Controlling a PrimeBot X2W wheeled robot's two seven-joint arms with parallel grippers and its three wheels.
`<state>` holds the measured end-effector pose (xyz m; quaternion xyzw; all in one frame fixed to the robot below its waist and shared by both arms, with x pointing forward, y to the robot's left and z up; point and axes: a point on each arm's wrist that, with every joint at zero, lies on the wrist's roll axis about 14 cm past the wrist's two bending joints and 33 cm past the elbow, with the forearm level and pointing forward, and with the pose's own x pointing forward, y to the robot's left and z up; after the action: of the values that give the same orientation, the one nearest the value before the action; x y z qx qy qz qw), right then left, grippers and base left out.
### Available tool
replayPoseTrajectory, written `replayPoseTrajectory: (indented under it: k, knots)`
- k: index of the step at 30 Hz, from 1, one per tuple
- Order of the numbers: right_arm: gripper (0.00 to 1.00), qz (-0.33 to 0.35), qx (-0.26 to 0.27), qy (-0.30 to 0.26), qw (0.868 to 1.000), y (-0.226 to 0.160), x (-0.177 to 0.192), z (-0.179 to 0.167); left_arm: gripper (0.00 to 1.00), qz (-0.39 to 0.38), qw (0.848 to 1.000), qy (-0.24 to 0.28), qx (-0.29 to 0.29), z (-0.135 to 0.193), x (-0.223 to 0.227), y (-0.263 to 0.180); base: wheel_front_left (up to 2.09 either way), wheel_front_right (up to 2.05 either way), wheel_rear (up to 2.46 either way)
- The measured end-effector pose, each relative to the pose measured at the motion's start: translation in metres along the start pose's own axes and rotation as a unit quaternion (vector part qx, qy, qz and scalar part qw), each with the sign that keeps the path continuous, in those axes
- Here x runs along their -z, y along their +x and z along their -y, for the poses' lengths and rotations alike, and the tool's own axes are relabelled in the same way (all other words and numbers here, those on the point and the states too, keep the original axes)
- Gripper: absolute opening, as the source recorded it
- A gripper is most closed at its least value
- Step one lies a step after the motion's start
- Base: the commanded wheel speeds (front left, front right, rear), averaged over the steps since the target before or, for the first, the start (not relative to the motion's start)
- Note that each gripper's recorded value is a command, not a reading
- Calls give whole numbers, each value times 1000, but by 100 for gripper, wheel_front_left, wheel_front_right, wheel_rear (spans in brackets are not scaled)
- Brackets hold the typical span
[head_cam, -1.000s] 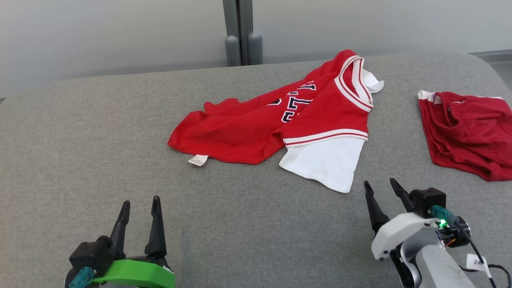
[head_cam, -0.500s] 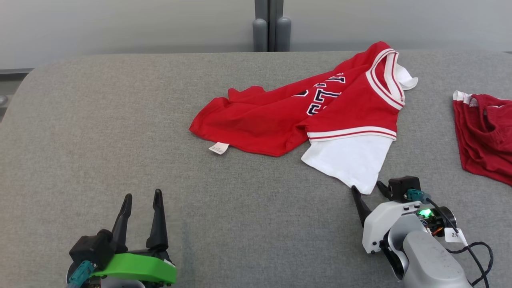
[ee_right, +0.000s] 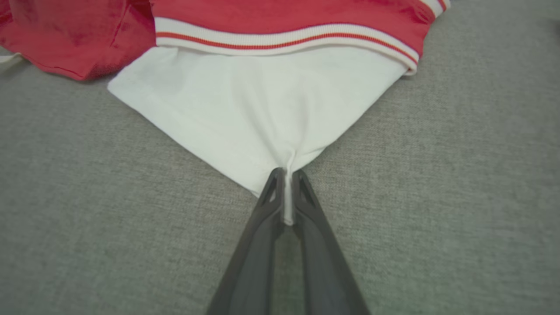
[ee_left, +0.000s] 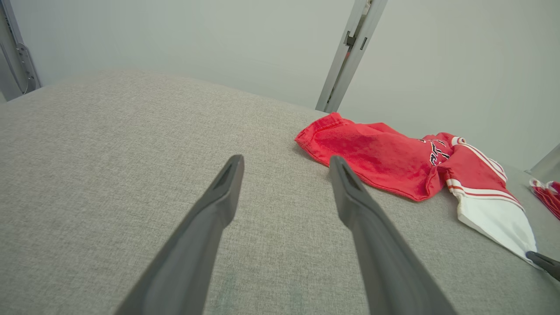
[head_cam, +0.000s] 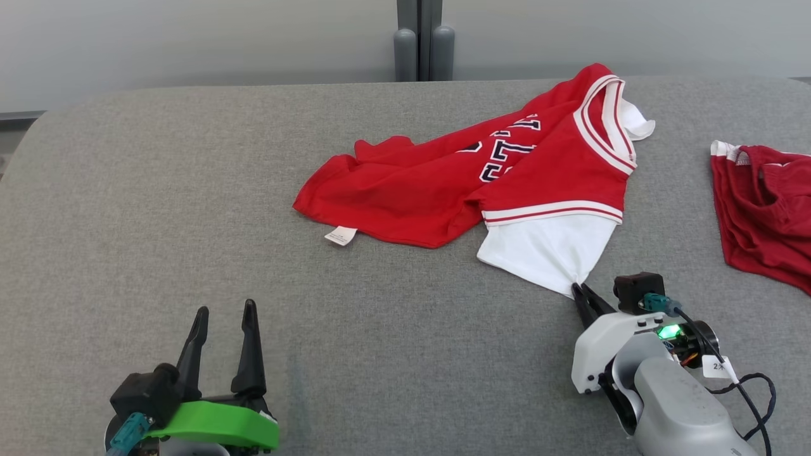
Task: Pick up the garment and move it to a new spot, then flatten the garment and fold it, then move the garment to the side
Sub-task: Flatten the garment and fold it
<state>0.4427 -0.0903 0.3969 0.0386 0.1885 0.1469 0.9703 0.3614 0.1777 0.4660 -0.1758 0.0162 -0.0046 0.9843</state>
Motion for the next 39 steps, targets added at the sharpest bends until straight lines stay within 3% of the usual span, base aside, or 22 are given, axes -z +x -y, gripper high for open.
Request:
replayPoseTrajectory:
  k: [10, 19, 29, 39]
  knots:
    - [0, 46, 16, 4, 999, -11, -20, 12, 100, -15, 999, 4, 37, 22, 10, 10, 0, 0, 0]
    - [0, 104, 66, -7, 992, -35, -42, 47, 100, -79, 994, 4, 76, 38, 32, 54, 0, 0, 0]
    - [0, 113, 83, -13, 990, -29, -45, 65, 100, -177, 983, 2, 39, 15, 65, 129, 0, 0, 0]
    - [0, 91, 103, -11, 990, -26, -30, 84, 100, -254, 967, 17, 33, 12, 108, 157, 0, 0, 0]
